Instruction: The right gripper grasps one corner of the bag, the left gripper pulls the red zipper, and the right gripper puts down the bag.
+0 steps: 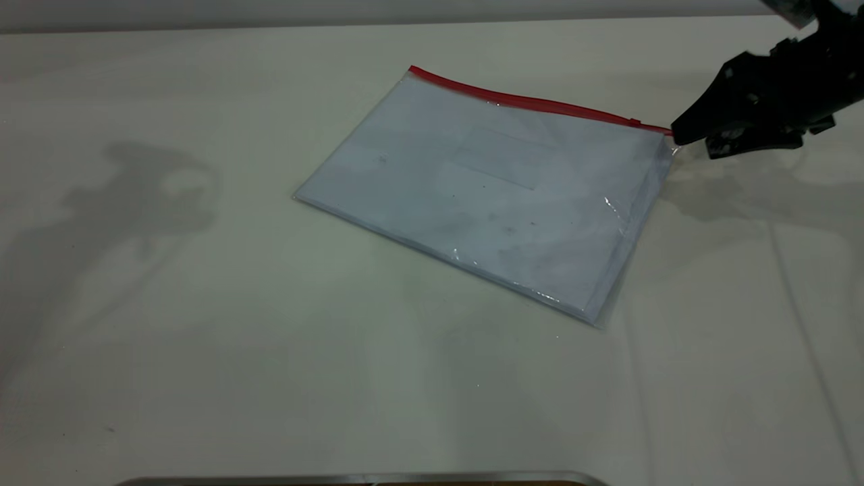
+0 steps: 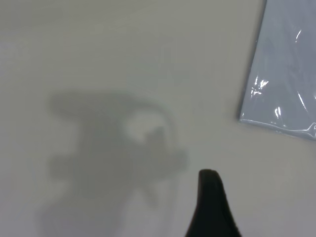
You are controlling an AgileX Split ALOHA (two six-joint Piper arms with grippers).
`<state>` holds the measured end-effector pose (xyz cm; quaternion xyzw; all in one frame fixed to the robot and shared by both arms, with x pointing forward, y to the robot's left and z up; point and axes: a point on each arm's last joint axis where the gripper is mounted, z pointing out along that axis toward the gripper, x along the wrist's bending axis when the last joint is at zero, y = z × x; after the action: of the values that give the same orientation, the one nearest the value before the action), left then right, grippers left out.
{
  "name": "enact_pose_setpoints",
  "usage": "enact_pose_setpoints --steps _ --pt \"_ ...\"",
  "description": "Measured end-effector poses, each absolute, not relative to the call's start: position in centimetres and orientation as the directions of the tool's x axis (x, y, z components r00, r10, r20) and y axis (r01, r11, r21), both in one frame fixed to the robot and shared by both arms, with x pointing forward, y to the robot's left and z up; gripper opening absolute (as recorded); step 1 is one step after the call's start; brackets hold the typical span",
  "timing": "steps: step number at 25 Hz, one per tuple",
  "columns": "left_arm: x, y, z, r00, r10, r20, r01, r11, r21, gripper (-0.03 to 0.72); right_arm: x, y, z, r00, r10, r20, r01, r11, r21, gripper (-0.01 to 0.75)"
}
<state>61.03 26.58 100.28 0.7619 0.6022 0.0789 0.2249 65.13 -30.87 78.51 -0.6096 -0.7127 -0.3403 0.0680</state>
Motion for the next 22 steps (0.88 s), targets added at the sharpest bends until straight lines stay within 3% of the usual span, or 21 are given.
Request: enact_pose_setpoints --steps 13,22 --pt "60.9 26.4 100.2 0.258 0.951 -0.170 0.889 -0.165 0.426 0.586 65.6 -30.4 75.4 -0.247 0.803 0.543 0.900 -0.017 0.435 0.592" --pt "60.9 26.3 100.3 0.256 0.950 -0.180 0.890 -0.159 0.427 0.586 65.6 -26.9 74.2 -0.309 0.777 0.549 0.878 0.012 0.478 0.588"
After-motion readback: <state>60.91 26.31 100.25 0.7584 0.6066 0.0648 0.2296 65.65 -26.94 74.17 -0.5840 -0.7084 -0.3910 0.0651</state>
